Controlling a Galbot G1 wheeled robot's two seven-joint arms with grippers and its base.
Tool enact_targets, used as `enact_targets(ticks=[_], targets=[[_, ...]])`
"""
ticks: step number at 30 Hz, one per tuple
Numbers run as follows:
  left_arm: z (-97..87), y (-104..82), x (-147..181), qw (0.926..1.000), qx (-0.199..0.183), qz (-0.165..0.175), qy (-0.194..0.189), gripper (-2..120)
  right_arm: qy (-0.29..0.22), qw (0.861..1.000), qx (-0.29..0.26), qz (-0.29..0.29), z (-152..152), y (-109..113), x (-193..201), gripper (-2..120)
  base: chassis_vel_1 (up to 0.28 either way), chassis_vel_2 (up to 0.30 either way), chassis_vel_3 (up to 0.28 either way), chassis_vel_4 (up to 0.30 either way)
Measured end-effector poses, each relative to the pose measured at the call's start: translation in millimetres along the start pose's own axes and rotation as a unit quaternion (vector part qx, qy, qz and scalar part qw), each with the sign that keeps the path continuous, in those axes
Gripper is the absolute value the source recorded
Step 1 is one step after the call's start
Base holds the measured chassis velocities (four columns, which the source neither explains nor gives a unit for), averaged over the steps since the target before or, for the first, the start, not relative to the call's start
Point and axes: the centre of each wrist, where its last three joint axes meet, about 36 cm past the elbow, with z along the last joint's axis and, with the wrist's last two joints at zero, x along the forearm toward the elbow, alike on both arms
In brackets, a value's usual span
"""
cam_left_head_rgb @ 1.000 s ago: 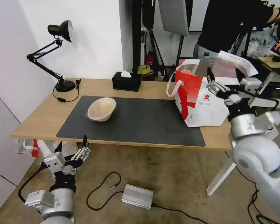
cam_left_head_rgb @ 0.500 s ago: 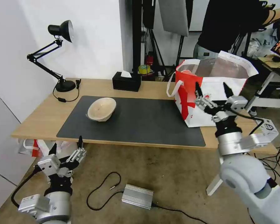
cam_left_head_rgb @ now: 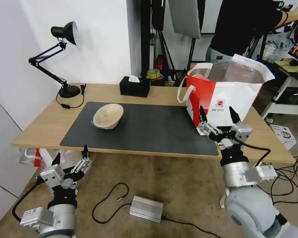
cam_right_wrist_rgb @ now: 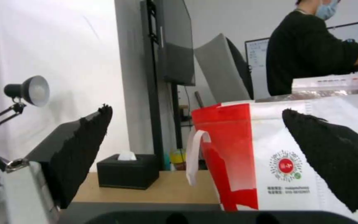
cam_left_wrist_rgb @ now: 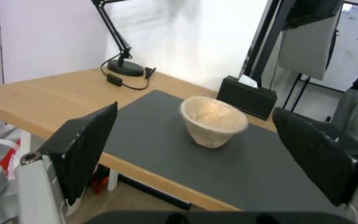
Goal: Pick up the trash from the table and place it into the takeout bag.
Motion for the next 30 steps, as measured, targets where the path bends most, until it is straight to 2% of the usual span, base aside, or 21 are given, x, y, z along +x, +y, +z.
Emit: enact_targets(ticks=[12, 18, 30], targets=[[-1.0, 0.4, 0, 1.0, -0.001, -0.001, -0.001, 100, 0.011, 1.0, 0.009, 0.028, 6, 7, 22, 100, 0.0, 0.0, 0.0, 0.0], [-2.6, 0.7, 1, 1.0, -0.002, 0.0, -0.002, 100, 0.036, 0.997, 0.023, 0.06, 17, 17, 48, 100, 0.0, 0.0, 0.0, 0.0], [-3.3, 0.3, 1, 1.0, -0.002, 0.002, -0.003, 100, 0.062, 0.995, 0.023, 0.079, 22, 27, 66, 100, 0.0, 0.0, 0.0, 0.0]])
